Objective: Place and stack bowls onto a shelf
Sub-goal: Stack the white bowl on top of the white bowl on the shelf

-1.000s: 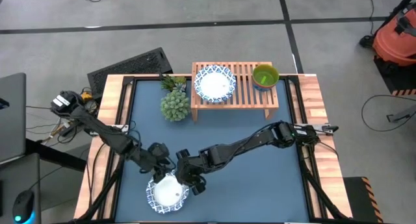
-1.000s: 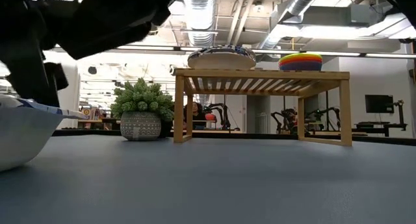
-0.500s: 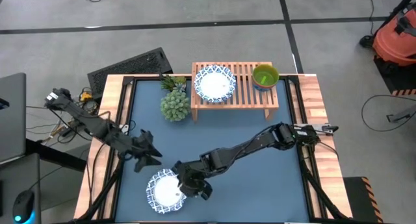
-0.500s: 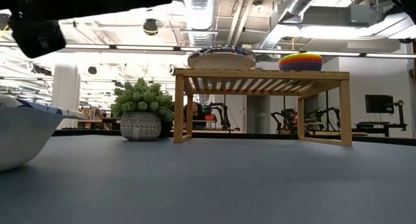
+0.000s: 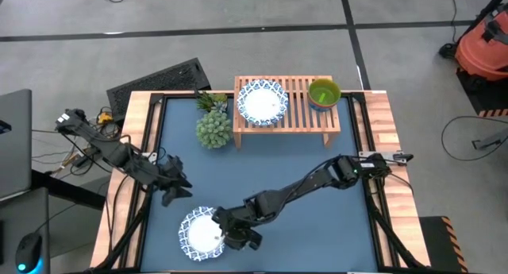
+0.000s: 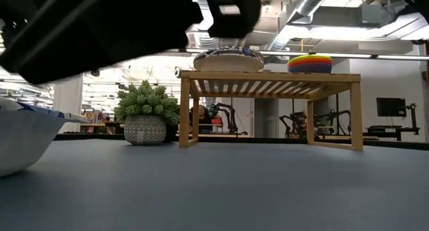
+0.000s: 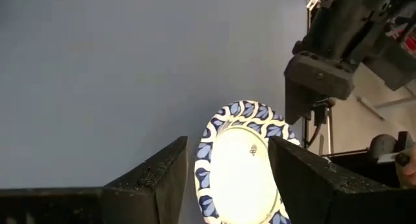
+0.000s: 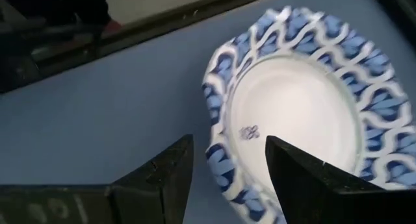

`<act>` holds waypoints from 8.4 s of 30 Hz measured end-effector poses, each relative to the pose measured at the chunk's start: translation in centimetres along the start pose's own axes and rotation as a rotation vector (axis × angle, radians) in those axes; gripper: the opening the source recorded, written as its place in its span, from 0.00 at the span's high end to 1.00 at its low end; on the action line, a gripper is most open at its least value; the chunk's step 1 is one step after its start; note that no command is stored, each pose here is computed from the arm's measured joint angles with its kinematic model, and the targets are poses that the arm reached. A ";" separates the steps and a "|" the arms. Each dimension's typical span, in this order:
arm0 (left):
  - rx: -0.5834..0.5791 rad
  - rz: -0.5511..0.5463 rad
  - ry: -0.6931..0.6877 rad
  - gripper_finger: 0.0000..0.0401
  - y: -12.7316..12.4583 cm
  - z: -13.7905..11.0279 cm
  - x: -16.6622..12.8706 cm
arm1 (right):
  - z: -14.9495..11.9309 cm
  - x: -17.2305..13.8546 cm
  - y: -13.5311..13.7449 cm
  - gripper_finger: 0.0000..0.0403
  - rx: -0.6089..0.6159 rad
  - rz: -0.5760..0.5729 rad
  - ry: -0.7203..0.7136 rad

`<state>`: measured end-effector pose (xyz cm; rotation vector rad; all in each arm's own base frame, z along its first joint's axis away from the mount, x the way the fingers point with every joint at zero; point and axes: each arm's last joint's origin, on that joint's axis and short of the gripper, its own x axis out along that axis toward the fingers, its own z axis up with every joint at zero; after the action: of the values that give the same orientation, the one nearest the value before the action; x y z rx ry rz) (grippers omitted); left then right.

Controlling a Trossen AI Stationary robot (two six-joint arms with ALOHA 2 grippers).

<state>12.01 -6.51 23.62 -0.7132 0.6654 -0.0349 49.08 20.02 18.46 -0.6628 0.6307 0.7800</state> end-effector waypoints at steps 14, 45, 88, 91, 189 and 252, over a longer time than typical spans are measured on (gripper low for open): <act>0.005 0.035 0.020 0.51 0.0 -0.2 0.7 | -1.5 0.9 0.3 0.46 0.006 -0.008 0.007; -0.107 0.001 0.103 0.51 0.0 -0.5 0.7 | -2.4 1.0 -0.9 0.95 0.097 -0.190 0.080; -0.342 0.076 0.274 0.51 -2.2 -8.1 15.0 | -2.4 -10.5 -1.5 0.92 0.491 -0.141 0.411; -0.316 0.053 0.211 0.51 -2.2 -7.1 15.2 | -3.5 -12.0 -1.8 0.93 0.584 -0.168 0.508; 0.600 -0.657 -0.540 0.51 4.0 -4.4 -1.8 | -8.8 -10.0 6.0 0.52 1.724 -0.370 0.000; 0.653 -0.532 -0.516 0.51 5.0 -5.4 -0.3 | -9.4 -8.1 5.9 0.41 1.801 -0.272 0.084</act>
<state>7.72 -5.80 17.66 -0.2244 -0.0608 -0.5183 37.52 12.92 16.62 0.8737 0.9971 -0.2495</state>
